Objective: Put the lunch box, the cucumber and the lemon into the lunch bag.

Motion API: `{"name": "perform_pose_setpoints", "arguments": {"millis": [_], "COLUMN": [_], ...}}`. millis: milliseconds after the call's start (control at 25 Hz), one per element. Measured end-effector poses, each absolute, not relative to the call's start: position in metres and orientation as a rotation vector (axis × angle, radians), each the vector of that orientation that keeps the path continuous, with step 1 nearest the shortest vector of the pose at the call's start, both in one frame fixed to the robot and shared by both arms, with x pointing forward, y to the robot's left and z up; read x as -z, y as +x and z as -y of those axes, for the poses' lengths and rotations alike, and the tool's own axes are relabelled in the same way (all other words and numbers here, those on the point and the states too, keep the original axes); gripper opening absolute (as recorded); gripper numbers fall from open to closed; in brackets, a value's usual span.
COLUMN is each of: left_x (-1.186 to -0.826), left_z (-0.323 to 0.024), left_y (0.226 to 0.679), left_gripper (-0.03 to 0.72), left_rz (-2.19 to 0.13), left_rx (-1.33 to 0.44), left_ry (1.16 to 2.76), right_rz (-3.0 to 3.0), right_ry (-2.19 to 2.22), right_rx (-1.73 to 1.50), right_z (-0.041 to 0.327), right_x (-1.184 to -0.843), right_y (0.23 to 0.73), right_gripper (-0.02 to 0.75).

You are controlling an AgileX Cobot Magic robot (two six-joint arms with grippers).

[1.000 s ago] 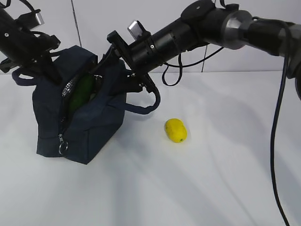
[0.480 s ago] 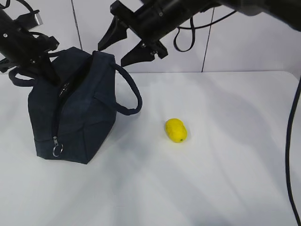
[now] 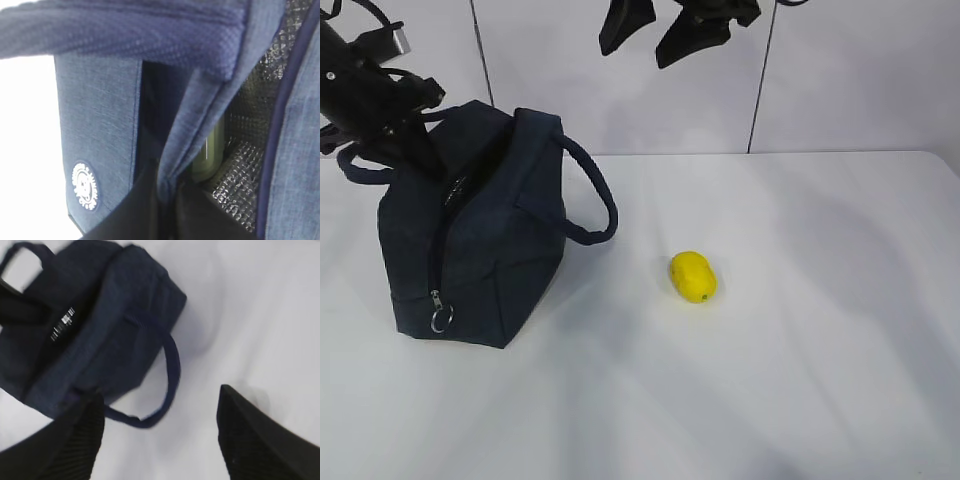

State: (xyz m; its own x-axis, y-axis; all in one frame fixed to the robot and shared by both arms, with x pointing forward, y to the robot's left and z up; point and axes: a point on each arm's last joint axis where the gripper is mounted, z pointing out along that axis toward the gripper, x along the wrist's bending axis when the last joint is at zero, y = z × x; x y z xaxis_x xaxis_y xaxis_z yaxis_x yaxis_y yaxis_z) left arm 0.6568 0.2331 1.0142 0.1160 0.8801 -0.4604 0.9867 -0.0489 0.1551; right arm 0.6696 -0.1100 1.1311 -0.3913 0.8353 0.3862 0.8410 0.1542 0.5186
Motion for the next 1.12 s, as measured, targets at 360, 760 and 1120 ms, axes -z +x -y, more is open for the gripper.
{"name": "perform_pose_setpoints", "arguments": {"millis": [360,760,1120], "left_x": [-1.014,-1.014,-1.015], "left_z": [-0.233,-0.233,-0.232], "left_y": [0.657,0.657,0.657], "left_gripper": [-0.001,-0.001,-0.001], "left_rz": [-1.808,-1.808,-1.805], "left_rx": [0.336,0.336,0.342], "left_ry": [1.975,1.975,1.969], "right_rz": [2.477,2.551,2.576], "right_ry": [-1.763,-1.817,-1.829], "right_rx": [0.89,0.641,0.392], "right_z": [0.114,0.129,0.136], "right_x": [-1.118,-1.092,-1.047], "right_y": [0.65,0.634,0.635], "right_gripper": [0.51,0.51,0.51]}}
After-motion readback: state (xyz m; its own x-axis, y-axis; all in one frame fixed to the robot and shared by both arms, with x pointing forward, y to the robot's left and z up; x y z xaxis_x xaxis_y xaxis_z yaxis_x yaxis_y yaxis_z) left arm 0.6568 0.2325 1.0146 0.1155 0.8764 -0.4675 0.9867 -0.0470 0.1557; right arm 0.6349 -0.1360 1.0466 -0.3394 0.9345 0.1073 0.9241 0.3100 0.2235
